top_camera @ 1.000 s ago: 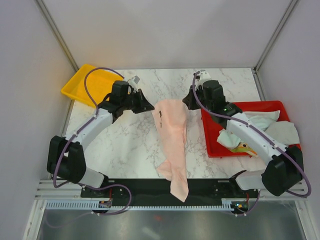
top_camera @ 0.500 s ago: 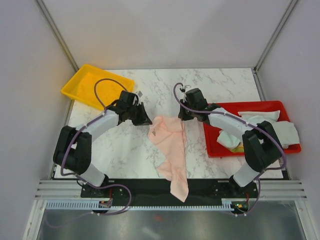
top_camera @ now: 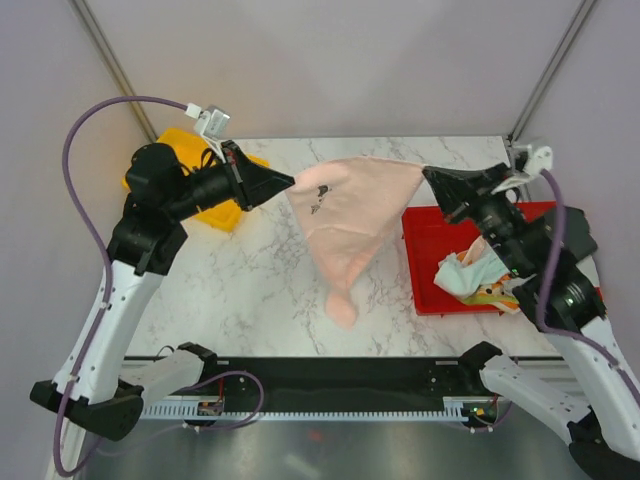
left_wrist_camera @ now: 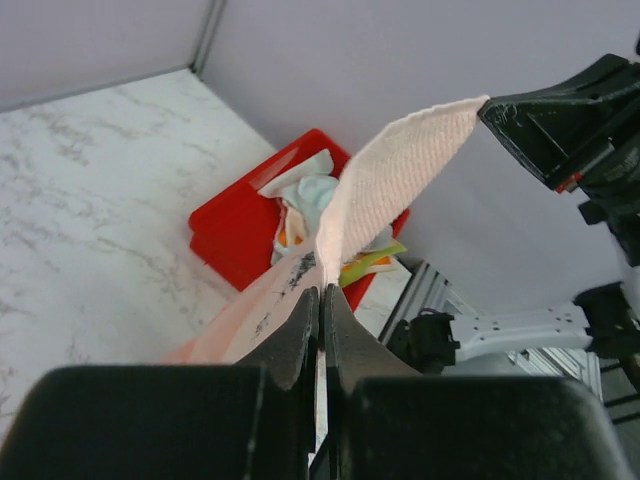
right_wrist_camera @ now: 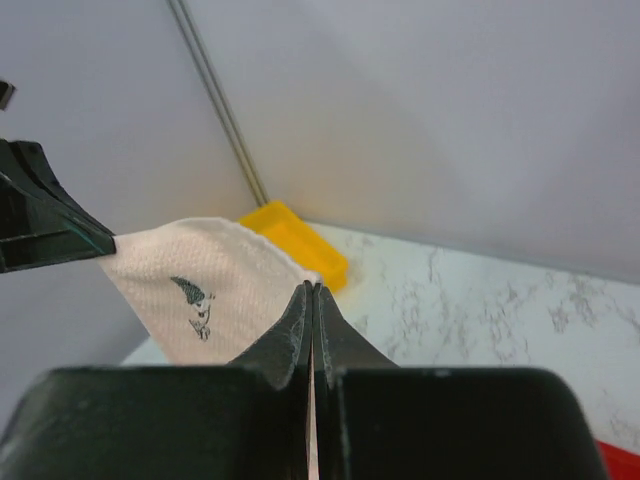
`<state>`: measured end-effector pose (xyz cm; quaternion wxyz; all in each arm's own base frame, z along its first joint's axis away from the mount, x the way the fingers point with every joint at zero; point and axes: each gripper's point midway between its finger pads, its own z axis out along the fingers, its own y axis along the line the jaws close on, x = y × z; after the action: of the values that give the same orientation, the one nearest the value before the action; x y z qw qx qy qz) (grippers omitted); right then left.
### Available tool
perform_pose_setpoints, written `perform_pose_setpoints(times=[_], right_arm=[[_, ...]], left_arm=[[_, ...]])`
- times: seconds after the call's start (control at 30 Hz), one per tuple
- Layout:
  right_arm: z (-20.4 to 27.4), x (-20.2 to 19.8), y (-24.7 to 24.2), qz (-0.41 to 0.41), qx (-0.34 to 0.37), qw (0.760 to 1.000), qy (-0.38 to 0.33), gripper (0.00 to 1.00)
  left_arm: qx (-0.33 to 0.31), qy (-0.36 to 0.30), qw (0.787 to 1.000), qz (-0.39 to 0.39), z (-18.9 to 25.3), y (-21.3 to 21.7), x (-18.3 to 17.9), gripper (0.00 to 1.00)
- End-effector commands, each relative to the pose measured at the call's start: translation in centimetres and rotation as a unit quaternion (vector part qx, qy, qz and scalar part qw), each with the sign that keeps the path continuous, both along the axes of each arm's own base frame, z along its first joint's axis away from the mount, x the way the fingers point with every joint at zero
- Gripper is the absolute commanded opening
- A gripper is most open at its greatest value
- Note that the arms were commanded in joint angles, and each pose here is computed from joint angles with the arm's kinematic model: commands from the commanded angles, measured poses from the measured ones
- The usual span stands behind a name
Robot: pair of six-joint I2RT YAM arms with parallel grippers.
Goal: Fold and stack the towels
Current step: Flatten out the crumpled towel
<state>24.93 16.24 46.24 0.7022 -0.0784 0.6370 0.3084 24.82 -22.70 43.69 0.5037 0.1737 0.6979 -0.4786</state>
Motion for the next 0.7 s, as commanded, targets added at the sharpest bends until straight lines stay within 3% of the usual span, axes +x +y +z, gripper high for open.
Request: perform_pose_setpoints(times=[0.0,0.2,0.37,0.57,0.67], right_arm=[[2.2,-3.4,-0.5,0.036,0.033,0.998,-0.029,0.00],[7.0,-8.4,-0.5,0.113,0.082,0.987,-0.083,0.00],[9.1,-9.3,-0.5,0.128,0.107,0.981,-0.095,0.00],[7.3,-5.0,0.4,0.085,0.092,0.990,-0.064,0.00],[4.8,-0.5,0.9,0.029,0.069,0.997,-0.036,0.00]], left_arm=[[-0.020,-0.014,0.995,-0.092,2.5,-0.5,-5.1,0.02],[-0.064,-0.044,0.982,-0.170,6.9,-0.2,-10.8,0.02],[-0.075,-0.059,0.981,-0.167,8.9,0.3,-11.8,0.02],[-0.023,-0.008,0.998,-0.057,4.8,0.2,-5.3,0.02],[0.030,0.026,0.998,0.054,1.3,1.2,0.9,0.02]])
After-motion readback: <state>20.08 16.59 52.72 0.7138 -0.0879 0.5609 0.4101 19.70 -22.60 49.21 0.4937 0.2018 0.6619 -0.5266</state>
